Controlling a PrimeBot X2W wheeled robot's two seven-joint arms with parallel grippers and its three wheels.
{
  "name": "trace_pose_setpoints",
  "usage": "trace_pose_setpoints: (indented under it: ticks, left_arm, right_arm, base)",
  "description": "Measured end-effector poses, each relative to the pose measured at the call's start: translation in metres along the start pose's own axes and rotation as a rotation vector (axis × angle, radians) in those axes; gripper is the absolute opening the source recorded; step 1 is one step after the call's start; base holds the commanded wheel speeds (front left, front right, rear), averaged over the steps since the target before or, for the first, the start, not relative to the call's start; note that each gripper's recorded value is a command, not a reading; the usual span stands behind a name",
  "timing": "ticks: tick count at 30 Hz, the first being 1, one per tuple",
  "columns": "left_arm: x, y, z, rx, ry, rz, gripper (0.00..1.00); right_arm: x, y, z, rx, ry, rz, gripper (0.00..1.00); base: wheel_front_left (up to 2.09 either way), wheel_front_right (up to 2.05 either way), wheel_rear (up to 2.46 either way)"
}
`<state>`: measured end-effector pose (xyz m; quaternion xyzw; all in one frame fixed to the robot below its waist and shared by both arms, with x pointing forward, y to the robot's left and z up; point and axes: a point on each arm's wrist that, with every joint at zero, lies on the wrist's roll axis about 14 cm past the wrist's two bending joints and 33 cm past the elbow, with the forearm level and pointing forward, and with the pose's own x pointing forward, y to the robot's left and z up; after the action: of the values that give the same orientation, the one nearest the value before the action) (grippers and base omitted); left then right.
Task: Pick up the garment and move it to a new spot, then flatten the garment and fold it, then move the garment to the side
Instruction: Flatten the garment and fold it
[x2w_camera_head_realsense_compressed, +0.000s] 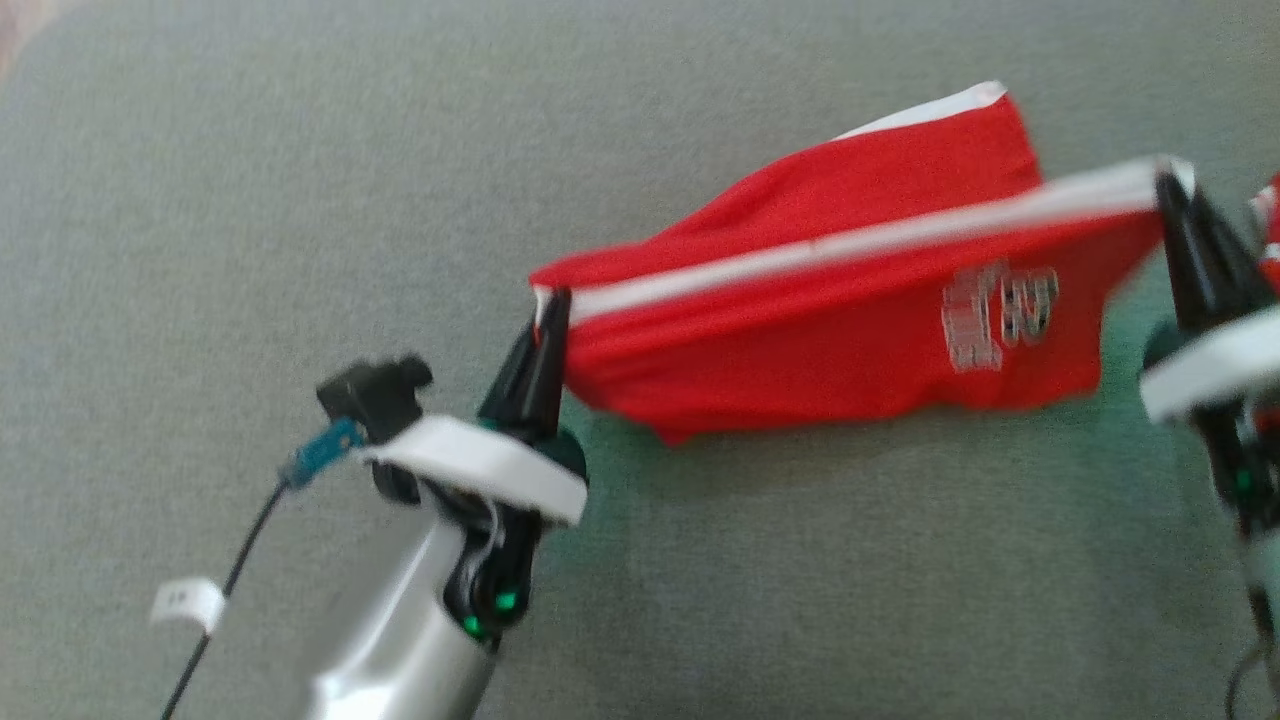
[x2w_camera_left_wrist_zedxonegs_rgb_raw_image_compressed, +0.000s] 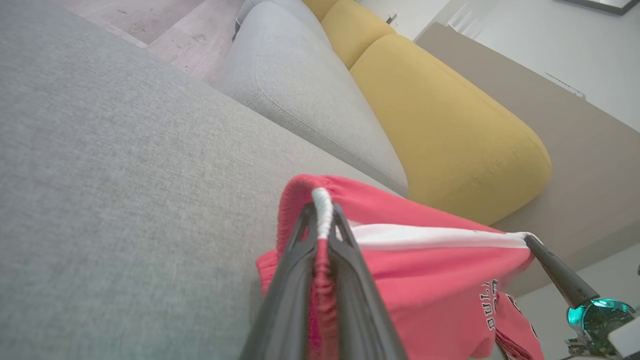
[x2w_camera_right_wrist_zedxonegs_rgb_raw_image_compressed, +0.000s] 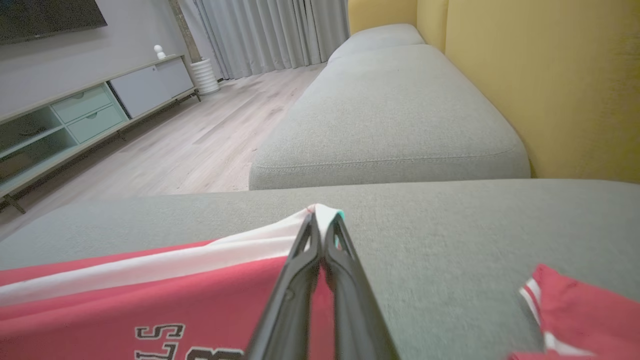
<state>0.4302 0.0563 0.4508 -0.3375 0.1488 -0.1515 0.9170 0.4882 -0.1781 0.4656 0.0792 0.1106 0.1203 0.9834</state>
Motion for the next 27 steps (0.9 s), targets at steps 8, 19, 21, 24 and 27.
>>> trace_pose_setpoints:
  ticks: [8, 19, 21, 24, 27]
  left_arm:
    - [0.028, 0.024, 0.002, -0.059, 0.002, 0.060, 0.00]
    - [0.051, 0.040, -0.002, 0.020, 0.019, 0.090, 1.00]
    - [0.050, 0.039, -0.004, 0.046, 0.023, 0.088, 1.00]
    - [0.048, 0.040, -0.005, 0.101, 0.026, 0.099, 1.00]
    - [0.046, 0.036, 0.010, 0.198, -0.022, 0.112, 1.00]
  right_arm:
    - [0.070, 0.014, -0.004, -0.069, 0.043, 0.075, 0.00]
    - [0.099, 0.025, -0.015, -0.098, 0.038, 0.116, 1.00]
    - [0.097, 0.025, -0.011, -0.084, 0.010, 0.116, 1.00]
    - [0.093, 0.028, -0.008, -0.079, -0.014, 0.123, 1.00]
    - [0.081, 0.029, -0.010, -0.040, -0.016, 0.122, 1.00]
  base:
    - [0.00, 0.00, 0.00]
    - [0.00, 0.00, 0.00]
    - [0.00, 0.00, 0.00]
    - [0.00, 0.00, 0.00]
    - [0.00, 0.00, 0.00]
